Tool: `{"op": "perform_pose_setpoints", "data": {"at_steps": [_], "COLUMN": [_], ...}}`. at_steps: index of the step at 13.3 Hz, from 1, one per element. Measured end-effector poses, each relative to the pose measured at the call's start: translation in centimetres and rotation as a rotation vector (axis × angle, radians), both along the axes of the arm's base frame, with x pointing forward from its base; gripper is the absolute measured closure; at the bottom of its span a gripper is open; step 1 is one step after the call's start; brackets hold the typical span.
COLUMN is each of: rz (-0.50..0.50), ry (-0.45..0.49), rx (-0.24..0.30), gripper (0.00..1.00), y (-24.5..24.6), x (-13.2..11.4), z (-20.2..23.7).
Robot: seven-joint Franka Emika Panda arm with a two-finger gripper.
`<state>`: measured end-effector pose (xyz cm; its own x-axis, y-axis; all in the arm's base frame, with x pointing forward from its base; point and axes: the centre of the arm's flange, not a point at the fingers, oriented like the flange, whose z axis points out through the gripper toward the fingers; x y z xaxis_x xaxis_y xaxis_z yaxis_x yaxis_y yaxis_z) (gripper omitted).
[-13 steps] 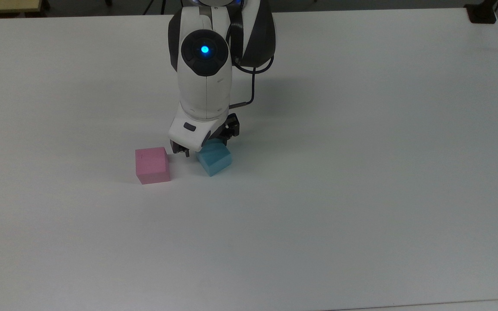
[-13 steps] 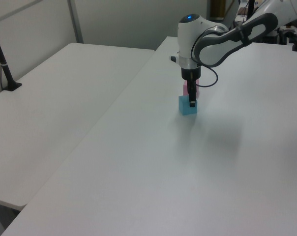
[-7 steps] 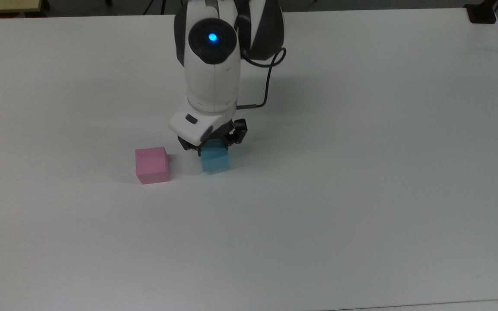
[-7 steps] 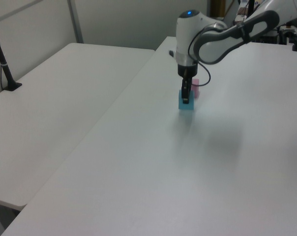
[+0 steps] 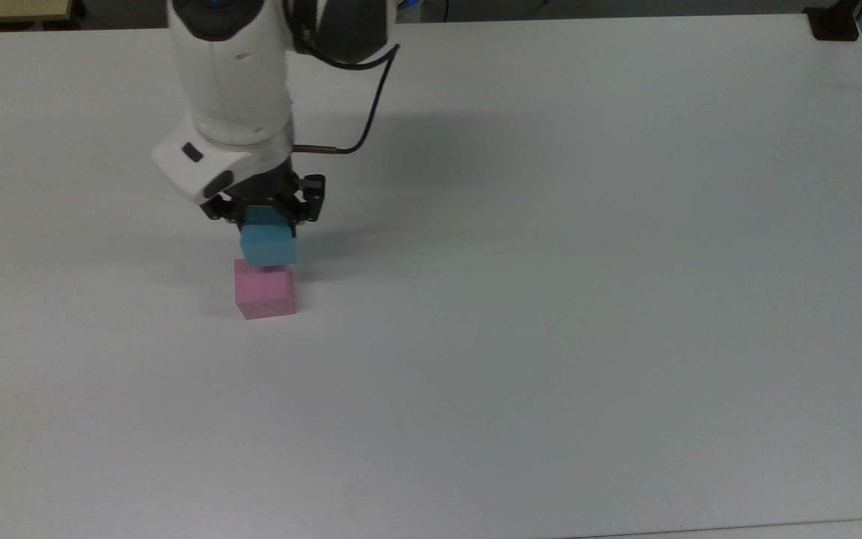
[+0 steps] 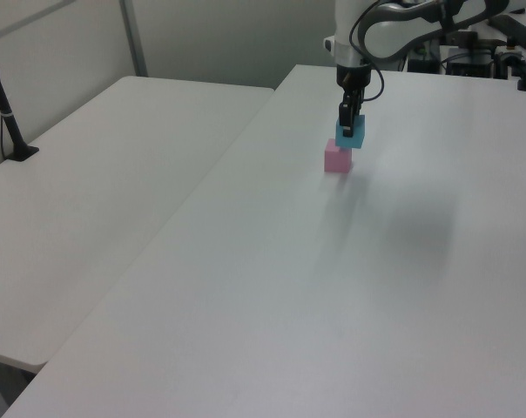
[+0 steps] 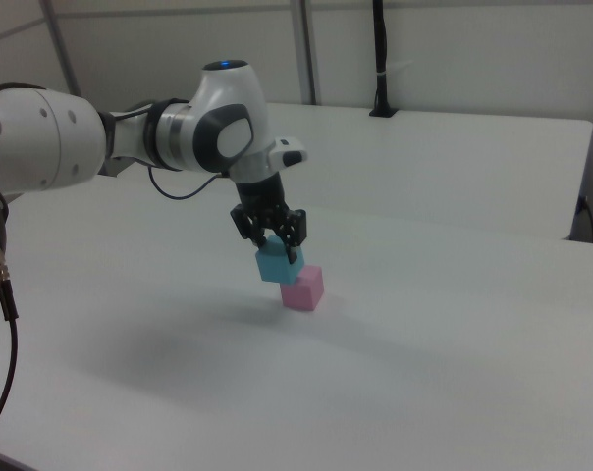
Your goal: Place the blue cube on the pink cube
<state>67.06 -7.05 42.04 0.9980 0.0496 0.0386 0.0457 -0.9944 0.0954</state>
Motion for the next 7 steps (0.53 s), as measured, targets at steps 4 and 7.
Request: {"op": "perform_pose_setpoints", "data": {"at_steps": [4, 7], "rz": [-0.014, -0.018], "ry": [-0.055, -0.072], "rx": [0.001, 0.012], "gripper": [0.43, 0.31], "y": [-1.4, -1.2], "x": [0.9, 1.6], "z": [-1.2, -2.9]}}
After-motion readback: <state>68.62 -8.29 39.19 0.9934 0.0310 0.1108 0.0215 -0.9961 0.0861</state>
